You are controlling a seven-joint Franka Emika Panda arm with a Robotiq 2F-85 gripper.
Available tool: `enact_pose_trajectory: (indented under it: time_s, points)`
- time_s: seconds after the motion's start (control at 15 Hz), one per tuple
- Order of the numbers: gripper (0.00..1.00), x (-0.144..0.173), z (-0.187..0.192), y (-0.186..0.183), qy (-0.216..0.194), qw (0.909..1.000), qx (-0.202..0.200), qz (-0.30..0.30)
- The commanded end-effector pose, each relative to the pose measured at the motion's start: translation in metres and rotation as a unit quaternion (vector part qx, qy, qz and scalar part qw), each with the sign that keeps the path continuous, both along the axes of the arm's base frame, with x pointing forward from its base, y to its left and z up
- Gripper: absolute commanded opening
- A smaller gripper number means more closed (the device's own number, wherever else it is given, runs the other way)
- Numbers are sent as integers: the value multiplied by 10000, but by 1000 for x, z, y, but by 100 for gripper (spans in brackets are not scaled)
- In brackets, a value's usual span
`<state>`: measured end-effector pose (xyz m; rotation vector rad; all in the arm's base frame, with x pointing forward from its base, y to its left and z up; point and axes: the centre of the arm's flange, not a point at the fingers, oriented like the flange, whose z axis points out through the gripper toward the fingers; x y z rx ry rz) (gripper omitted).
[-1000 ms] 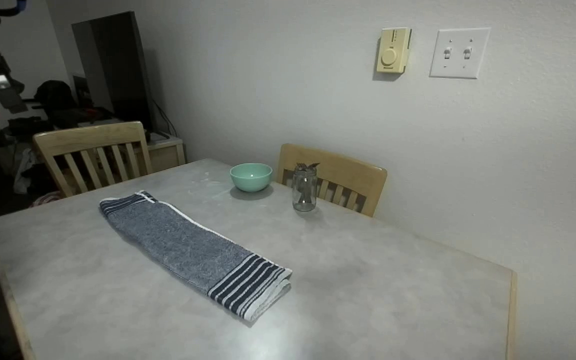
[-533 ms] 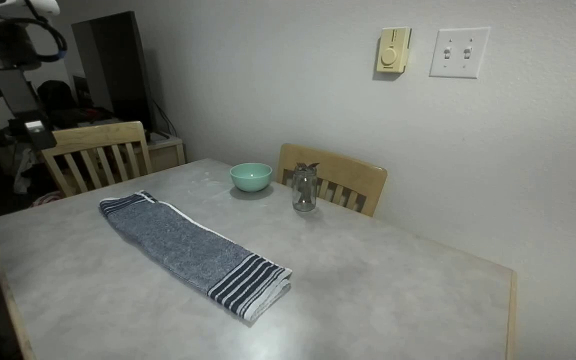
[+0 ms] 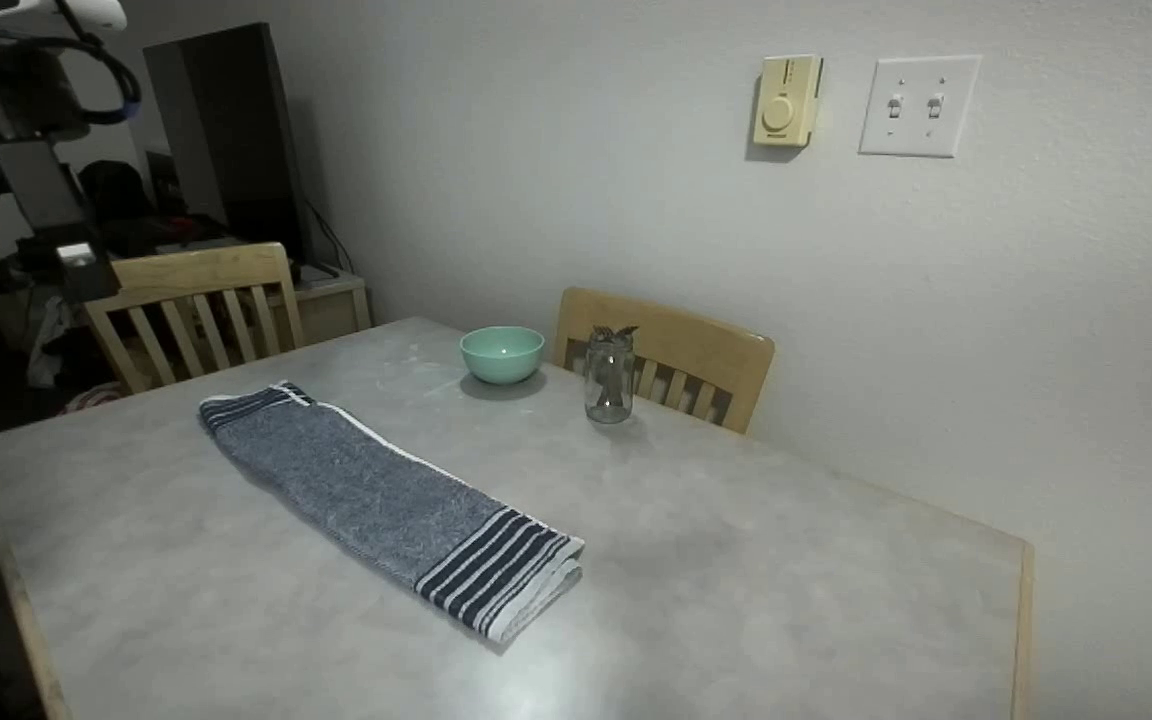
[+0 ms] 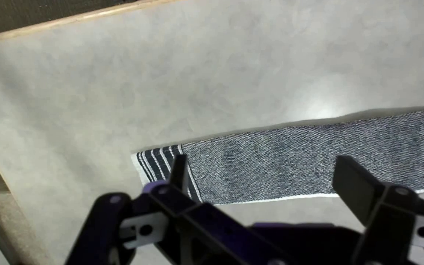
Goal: Fold the towel then move the bowl to the right
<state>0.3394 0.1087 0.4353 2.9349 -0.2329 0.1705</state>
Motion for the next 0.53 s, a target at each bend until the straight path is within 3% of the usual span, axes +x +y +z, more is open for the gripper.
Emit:
enact_pose_trajectory:
  time_s: [0.0, 0.47]
  points:
    - [100, 20, -16, -8, -228, 9994, 83, -244]
    - [100, 50, -51, -33, -348, 9976, 255, -533]
